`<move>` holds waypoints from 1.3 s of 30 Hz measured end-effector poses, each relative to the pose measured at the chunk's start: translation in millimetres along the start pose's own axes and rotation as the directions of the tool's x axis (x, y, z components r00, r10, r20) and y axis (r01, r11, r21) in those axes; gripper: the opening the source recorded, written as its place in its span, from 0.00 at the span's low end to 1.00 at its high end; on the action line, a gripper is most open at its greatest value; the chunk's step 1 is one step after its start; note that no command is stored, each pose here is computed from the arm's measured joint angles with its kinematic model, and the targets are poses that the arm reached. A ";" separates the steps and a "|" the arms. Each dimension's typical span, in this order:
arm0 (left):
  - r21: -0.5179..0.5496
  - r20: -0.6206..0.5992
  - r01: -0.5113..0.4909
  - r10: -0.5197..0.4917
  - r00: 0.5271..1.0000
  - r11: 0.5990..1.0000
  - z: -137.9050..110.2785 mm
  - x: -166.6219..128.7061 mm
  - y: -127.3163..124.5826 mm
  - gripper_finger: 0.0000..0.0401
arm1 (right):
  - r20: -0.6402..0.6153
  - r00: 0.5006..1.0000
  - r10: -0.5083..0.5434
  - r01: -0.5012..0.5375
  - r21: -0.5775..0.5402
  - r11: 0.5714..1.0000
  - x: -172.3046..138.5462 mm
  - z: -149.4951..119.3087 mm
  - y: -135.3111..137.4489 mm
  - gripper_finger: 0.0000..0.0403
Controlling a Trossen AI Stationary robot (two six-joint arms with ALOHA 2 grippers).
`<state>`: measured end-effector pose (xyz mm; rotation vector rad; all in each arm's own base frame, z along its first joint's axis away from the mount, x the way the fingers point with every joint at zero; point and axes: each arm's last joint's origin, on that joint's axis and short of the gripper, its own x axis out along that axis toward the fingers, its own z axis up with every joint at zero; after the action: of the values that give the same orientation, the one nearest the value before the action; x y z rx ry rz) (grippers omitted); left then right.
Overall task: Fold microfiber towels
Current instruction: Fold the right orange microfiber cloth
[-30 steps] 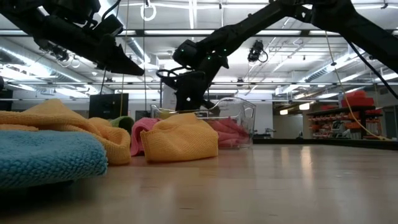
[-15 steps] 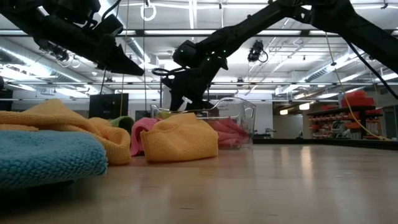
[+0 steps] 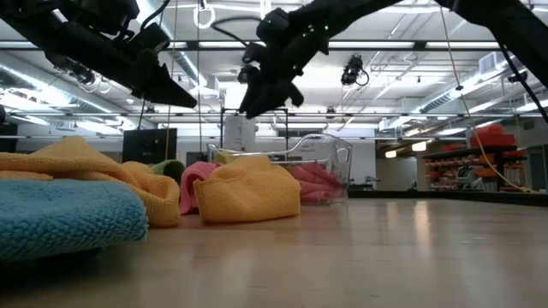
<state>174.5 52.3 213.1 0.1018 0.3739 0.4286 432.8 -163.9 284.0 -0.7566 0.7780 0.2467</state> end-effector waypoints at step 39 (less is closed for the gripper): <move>-0.056 0.139 -0.011 0.019 0.990 0.998 13.6 -0.8 1.8 0.40 | 0.003 0.894 0.447 -0.443 0.150 0.884 70.0 51.8 191.5 0.42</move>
<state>178.2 53.3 226.3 0.0808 0.2236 0.4435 421.1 4.4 158.4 -0.4328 0.9856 0.5869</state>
